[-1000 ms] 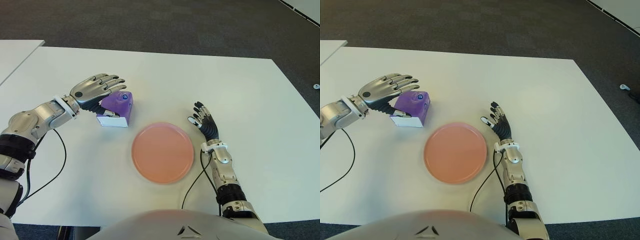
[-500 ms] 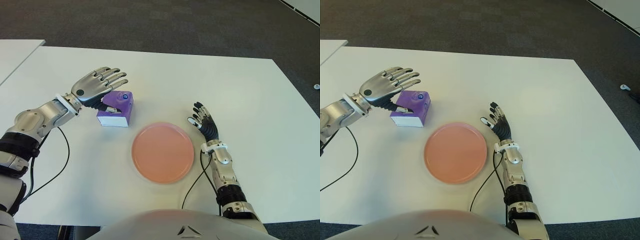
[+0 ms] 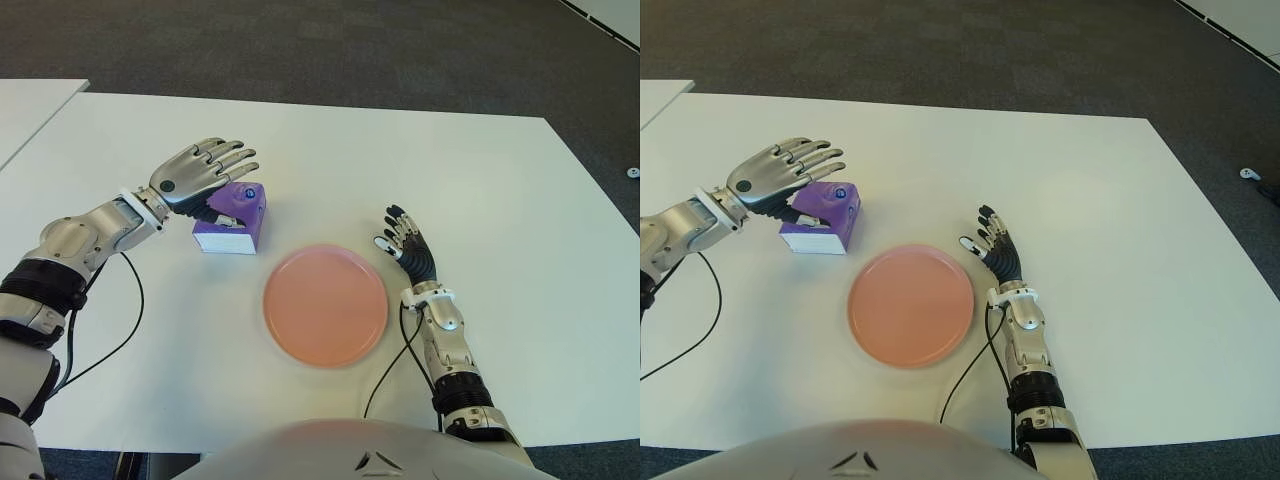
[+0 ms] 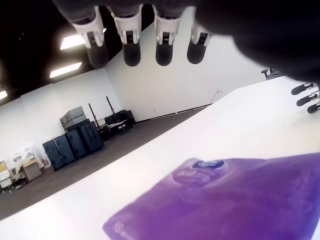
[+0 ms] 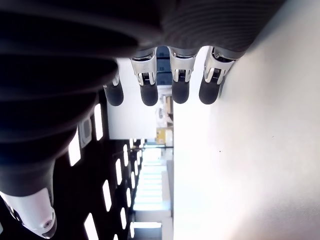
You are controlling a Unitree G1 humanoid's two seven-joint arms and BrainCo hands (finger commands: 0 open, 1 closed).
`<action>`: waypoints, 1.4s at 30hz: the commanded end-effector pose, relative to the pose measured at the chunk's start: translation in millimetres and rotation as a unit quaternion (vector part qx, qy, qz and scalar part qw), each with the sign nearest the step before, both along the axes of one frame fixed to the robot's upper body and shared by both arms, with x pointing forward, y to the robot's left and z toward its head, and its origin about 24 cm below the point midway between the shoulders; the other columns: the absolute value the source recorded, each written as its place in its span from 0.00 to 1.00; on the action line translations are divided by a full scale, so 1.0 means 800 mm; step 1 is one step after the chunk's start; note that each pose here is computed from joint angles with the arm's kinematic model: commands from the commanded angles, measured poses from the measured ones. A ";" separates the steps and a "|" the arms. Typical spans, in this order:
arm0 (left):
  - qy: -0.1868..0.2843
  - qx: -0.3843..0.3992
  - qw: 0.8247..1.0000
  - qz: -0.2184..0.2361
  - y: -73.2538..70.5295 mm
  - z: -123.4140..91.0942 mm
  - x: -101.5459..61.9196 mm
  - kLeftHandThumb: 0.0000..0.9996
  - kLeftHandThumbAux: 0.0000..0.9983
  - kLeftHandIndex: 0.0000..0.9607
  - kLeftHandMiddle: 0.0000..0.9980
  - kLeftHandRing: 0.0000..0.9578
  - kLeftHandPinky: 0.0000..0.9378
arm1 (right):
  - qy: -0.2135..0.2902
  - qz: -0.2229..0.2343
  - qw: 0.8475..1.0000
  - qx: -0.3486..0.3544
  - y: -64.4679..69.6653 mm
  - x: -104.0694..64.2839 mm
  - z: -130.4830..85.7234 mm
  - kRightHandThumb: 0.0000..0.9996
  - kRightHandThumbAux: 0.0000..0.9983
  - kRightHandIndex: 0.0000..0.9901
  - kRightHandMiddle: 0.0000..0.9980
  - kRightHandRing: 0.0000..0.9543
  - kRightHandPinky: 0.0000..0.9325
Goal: Put the tissue paper into the plate.
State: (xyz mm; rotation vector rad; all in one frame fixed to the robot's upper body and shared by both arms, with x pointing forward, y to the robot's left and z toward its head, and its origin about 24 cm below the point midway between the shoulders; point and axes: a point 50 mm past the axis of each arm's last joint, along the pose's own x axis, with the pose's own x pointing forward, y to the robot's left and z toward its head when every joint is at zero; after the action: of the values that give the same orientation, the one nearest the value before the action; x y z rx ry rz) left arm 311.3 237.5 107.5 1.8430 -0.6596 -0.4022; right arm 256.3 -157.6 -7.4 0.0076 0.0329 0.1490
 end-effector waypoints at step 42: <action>0.148 0.047 0.987 0.051 0.006 -0.065 0.014 0.13 0.14 0.00 0.00 0.00 0.00 | 0.123 -0.001 0.992 0.001 -0.012 -0.042 -0.053 0.00 0.65 0.02 0.07 0.02 0.00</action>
State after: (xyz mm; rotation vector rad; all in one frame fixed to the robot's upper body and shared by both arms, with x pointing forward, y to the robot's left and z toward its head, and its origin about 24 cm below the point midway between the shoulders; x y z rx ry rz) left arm 328.3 240.7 68.6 1.8441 -0.3974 -0.5762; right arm 253.5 -162.1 -7.8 -0.0004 0.0353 0.1618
